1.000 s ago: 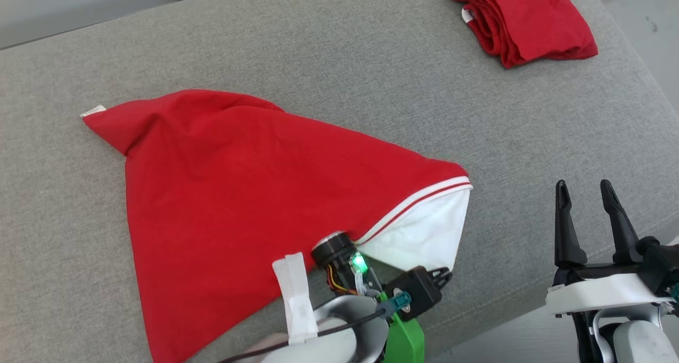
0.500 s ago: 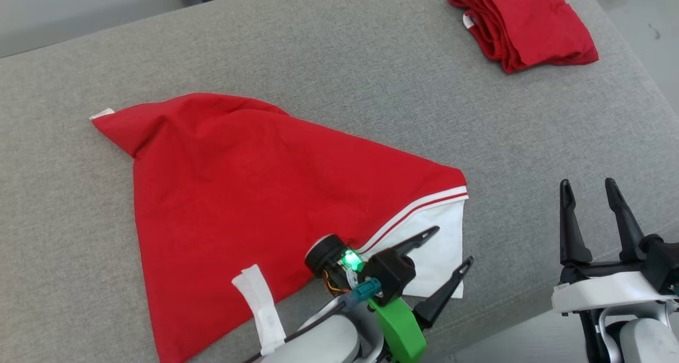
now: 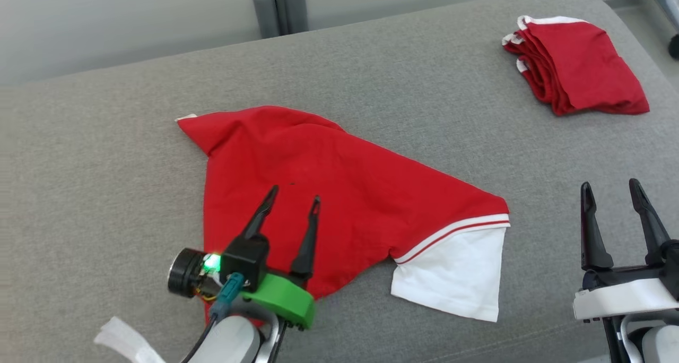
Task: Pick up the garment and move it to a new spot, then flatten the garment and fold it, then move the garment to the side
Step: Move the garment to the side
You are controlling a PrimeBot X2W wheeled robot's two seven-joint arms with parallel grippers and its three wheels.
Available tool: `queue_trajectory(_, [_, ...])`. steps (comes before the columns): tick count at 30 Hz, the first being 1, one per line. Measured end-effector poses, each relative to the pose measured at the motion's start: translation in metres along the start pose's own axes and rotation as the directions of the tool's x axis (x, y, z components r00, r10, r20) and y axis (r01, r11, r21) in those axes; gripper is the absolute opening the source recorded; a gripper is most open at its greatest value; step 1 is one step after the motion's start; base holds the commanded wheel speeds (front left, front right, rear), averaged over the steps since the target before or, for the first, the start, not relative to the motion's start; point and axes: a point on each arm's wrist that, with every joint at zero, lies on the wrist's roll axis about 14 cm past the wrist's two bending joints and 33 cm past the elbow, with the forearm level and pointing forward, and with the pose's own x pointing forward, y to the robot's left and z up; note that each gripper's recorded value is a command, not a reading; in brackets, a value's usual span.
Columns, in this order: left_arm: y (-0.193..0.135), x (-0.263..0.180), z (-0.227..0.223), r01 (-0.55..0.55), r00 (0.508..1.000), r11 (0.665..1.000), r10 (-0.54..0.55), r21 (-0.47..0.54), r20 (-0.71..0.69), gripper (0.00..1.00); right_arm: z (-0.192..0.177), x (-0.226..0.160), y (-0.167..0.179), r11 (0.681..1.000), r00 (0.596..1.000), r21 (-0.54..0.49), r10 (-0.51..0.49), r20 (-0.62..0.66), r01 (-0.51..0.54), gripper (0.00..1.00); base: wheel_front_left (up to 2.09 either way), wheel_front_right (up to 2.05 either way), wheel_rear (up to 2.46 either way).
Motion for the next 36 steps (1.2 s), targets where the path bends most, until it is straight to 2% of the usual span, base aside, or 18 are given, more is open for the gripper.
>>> queue_trajectory(3, [0.037, -0.026, 0.002, -0.149, 0.989, 0.989, 0.149, 0.018, 0.010, 1.00, -0.001, 0.003, 0.015, 0.999, 0.999, 0.011, 0.049, 0.000, -0.049, 1.00, 0.00, 0.00, 0.00])
queue_trajectory(7, [0.086, -0.071, 0.002, -0.339, 0.941, 0.940, 0.339, 0.045, 0.011, 1.00, -0.006, 0.005, 0.033, 0.994, 0.995, 0.023, 0.104, -0.010, -0.104, 1.00, 0.00, 0.00, 0.00])
queue_trajectory(11, [0.115, -0.115, 0.007, -0.455, 0.890, 0.889, 0.454, 0.043, 0.032, 1.00, -0.011, 0.003, 0.052, 0.988, 0.989, 0.044, 0.148, -0.021, -0.147, 1.00, 0.00, 0.00, 0.00])
queue_trajectory(13, [0.122, -0.134, 0.009, -0.483, 0.875, 0.874, 0.482, 0.044, 0.040, 1.00, -0.012, 0.002, 0.058, 0.986, 0.987, 0.057, 0.161, -0.025, -0.159, 1.00, 0.00, 0.00, 0.00])
queue_trajectory(16, [0.123, -0.158, 0.007, -0.493, 0.870, 0.869, 0.491, 0.045, 0.044, 1.00, -0.015, -0.003, 0.066, 0.982, 0.984, 0.074, 0.177, -0.033, -0.174, 1.00, 0.00, 0.00, 0.00])
queue_trajectory(20, [0.117, -0.175, 0.001, -0.476, 0.879, 0.879, 0.475, 0.013, 0.031, 1.00, -0.015, -0.006, 0.074, 0.978, 0.981, 0.091, 0.191, -0.035, -0.187, 1.00, 0.00, 0.00, 0.00])
queue_trajectory(28, [0.117, -0.180, 0.006, -0.475, 0.878, 0.880, 0.475, -0.021, 0.062, 1.00, -0.016, -0.008, 0.076, 0.977, 0.981, 0.108, 0.190, -0.037, -0.185, 1.00, 0.00, 0.00, 0.00])
queue_trajectory(36, [0.118, -0.179, 0.006, -0.475, 0.878, 0.880, 0.474, -0.009, 0.068, 1.00, -0.016, -0.009, 0.073, 0.979, 0.983, 0.108, 0.180, -0.036, -0.175, 1.00, 0.00, 0.00, 0.00])
